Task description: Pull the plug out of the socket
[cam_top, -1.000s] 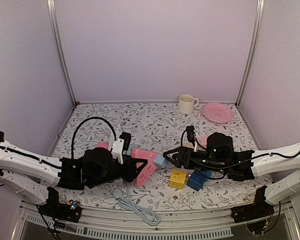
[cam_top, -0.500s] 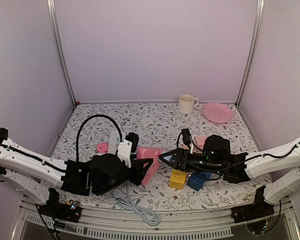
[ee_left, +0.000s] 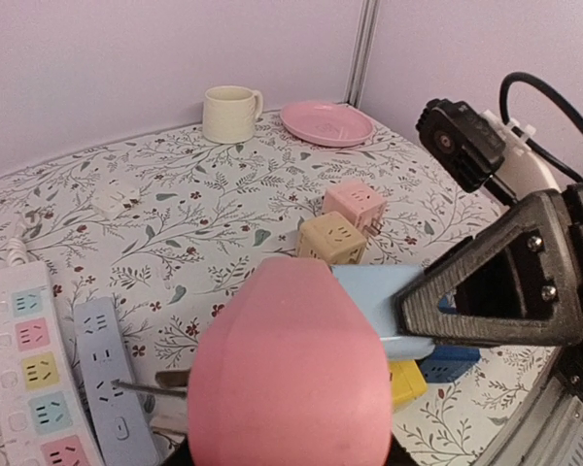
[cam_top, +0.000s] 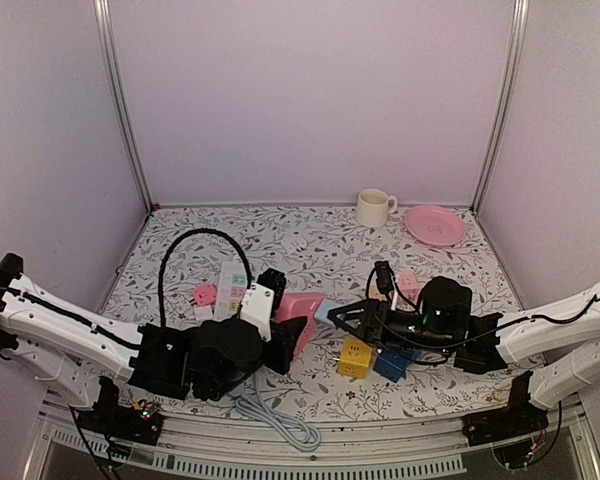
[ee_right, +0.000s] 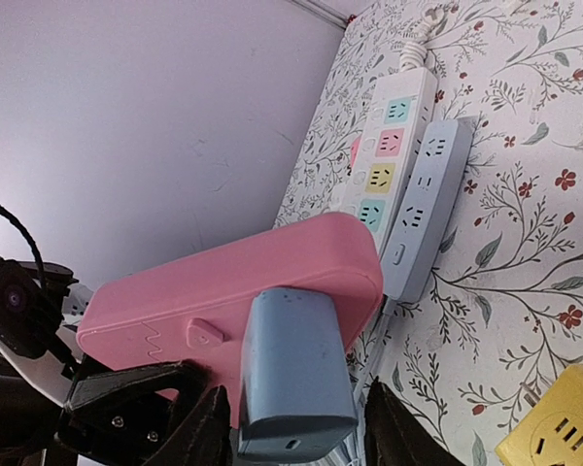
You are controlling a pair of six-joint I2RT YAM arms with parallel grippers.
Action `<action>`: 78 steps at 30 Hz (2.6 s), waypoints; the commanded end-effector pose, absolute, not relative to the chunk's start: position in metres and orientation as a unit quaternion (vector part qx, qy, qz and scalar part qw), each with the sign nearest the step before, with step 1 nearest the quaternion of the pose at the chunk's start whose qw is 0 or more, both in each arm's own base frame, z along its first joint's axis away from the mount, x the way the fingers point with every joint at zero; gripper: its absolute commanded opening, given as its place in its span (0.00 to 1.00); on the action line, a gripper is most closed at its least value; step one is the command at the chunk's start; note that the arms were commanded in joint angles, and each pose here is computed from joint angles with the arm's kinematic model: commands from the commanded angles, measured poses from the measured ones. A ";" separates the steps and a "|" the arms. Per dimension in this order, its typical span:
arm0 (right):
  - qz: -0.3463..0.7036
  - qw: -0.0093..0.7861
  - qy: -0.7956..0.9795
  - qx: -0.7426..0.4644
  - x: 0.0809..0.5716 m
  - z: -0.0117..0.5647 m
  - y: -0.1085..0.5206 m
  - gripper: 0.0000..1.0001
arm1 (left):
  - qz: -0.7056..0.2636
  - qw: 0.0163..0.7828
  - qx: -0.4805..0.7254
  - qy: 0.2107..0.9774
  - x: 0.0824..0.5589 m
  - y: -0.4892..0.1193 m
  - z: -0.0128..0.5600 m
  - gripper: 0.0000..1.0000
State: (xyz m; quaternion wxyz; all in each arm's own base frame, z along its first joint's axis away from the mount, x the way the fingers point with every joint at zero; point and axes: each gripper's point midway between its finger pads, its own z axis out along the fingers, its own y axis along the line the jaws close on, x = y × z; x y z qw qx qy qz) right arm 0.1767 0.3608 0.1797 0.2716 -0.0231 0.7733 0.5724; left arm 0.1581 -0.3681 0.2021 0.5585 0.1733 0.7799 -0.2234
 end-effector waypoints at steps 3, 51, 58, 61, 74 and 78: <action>0.584 0.287 0.759 -0.010 0.182 0.192 0.356 0.47 | -0.239 0.577 0.175 0.761 0.152 -0.378 0.223 0.00; 0.584 0.295 0.756 0.004 0.186 0.189 0.330 0.04 | -0.123 0.539 0.094 0.828 0.193 -0.328 0.171 0.00; 0.586 0.292 0.756 -0.001 0.187 0.189 0.328 0.04 | -0.096 0.538 0.110 0.830 0.193 -0.335 0.167 0.00; 0.585 0.292 0.757 -0.001 0.188 0.187 0.325 0.04 | -0.083 0.541 0.116 0.829 0.193 -0.339 0.168 0.00; 0.584 0.298 0.755 0.009 0.191 0.186 0.313 0.04 | -0.015 0.543 0.120 0.831 0.194 -0.335 0.160 0.00; 0.584 0.301 0.754 0.011 0.192 0.187 0.308 0.04 | 0.000 0.545 0.118 0.830 0.196 -0.331 0.160 0.00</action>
